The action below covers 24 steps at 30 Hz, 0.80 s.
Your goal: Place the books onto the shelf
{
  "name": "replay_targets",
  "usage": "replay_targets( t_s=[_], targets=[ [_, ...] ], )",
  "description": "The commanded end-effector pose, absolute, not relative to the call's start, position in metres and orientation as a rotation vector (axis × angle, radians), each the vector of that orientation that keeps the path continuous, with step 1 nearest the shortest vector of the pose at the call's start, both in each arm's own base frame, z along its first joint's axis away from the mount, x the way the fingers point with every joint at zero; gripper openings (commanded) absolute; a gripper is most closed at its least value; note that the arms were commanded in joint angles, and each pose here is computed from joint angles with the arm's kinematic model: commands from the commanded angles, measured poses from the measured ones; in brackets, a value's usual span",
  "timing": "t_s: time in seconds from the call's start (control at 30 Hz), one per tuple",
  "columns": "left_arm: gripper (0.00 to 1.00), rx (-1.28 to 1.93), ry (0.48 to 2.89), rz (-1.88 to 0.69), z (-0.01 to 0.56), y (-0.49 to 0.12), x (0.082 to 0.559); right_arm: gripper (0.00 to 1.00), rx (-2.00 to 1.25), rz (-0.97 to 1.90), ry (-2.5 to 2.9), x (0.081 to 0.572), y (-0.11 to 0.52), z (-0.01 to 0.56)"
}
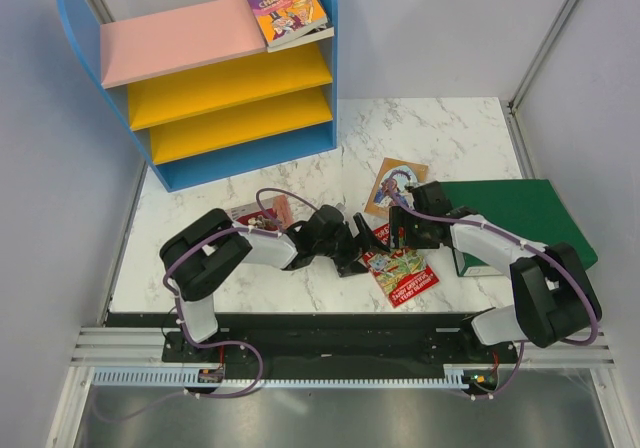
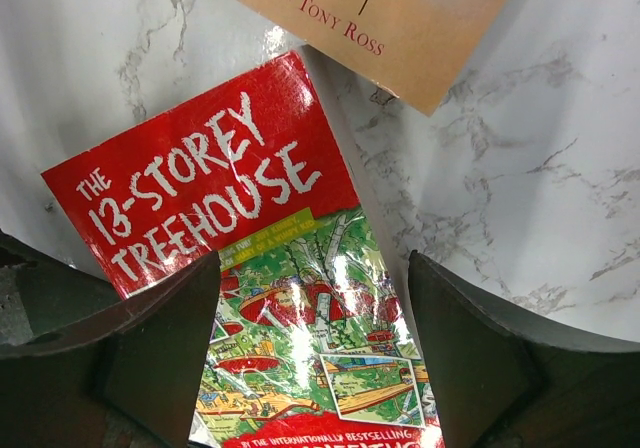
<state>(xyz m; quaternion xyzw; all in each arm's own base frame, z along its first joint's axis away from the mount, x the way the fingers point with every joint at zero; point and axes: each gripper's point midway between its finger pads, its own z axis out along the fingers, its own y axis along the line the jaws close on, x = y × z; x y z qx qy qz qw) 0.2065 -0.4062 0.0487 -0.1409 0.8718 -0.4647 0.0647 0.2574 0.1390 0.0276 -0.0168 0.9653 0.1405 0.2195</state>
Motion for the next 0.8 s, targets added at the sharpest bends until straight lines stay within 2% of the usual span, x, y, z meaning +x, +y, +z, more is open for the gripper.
replay_targets(
  t_s=[0.0, 0.37, 0.77],
  targets=[
    [1.0, -0.515, 2.672, -1.27, 0.018, -0.389, 0.213, 0.83, -0.095, 0.46, 2.707, 0.244, 0.149, 0.03],
    [1.0, -0.545, 2.659, -1.244, 0.016, -0.373, 0.225, 0.82, -0.135, 0.823, 2.658, 0.227, 0.188, 0.058],
    [1.0, -0.561, 2.683, -1.205, 0.005, -0.362, 0.228, 0.82, -0.152, 0.937, 2.555, 0.223, 0.198, 0.097]
  ],
)
